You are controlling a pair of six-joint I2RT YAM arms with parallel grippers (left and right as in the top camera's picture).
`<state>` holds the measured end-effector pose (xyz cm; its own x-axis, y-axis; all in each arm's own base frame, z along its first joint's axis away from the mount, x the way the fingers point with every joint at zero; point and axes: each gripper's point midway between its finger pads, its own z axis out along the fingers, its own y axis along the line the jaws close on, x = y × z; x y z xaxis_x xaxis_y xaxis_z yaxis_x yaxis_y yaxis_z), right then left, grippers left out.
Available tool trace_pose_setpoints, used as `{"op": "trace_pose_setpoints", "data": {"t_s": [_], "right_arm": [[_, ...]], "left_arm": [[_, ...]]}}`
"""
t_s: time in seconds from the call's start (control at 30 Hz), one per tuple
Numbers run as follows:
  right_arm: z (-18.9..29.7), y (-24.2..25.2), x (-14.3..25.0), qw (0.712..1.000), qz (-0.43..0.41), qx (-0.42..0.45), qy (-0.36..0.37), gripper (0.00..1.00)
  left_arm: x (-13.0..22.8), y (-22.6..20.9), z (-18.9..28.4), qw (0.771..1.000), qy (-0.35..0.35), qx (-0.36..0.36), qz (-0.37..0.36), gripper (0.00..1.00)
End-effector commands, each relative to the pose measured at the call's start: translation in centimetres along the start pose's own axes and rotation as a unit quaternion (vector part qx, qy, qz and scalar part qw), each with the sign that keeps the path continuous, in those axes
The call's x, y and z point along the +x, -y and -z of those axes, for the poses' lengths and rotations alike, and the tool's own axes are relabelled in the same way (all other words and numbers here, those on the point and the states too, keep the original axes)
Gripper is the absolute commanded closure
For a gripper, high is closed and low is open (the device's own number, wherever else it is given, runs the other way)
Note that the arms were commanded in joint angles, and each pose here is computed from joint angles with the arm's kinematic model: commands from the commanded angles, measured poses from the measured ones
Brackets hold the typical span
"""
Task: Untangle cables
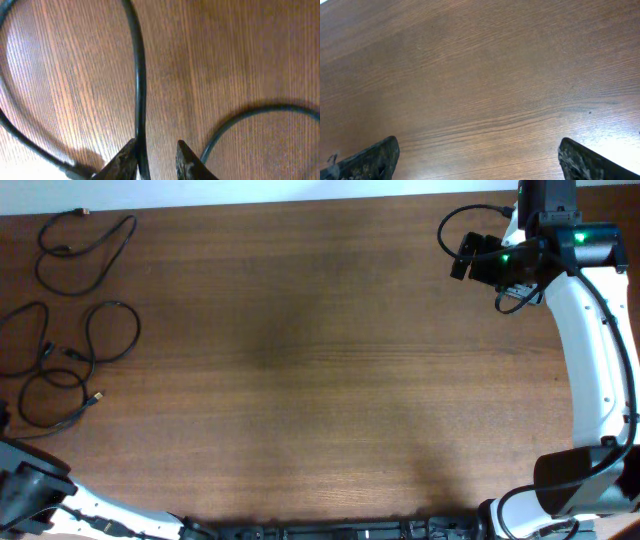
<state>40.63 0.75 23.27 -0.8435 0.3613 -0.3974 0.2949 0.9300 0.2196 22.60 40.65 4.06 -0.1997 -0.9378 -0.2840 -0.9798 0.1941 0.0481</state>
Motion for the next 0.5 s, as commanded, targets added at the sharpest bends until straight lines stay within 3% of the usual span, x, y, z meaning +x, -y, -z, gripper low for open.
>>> {"op": "trace_pose_setpoints", "data": {"t_s": [0.0,0.03,0.07,0.37,0.43,0.47], "right_arm": [[0.2,0.0,0.1,1.0,0.001,-0.001,0.001,0.01],[0.2,0.0,0.1,1.0,0.001,-0.001,0.001,0.01],[0.2,0.0,0.1,1.0,0.001,-0.001,0.001,0.01],[0.2,0.0,0.1,1.0,0.001,-0.001,0.001,0.01],[0.2,0.0,0.1,1.0,0.001,-0.001,0.001,0.01],[0.2,0.0,0.1,1.0,0.001,-0.001,0.001,0.01]], "left_arm": [[-1.2,-0.1,1.9,1.0,0.024,0.004,0.005,0.78],[-1.2,-0.1,1.9,1.0,0.024,0.004,0.005,0.86],[-1.2,-0.1,1.8,1.0,0.023,0.004,0.005,1.0],[0.4,0.2,-4.0,1.0,-0.017,-0.01,0.0,1.0],[0.4,0.2,-4.0,1.0,-0.017,-0.011,0.0,0.9],[0.4,0.2,-3.9,1.0,-0.019,-0.01,0.0,0.67]]}}
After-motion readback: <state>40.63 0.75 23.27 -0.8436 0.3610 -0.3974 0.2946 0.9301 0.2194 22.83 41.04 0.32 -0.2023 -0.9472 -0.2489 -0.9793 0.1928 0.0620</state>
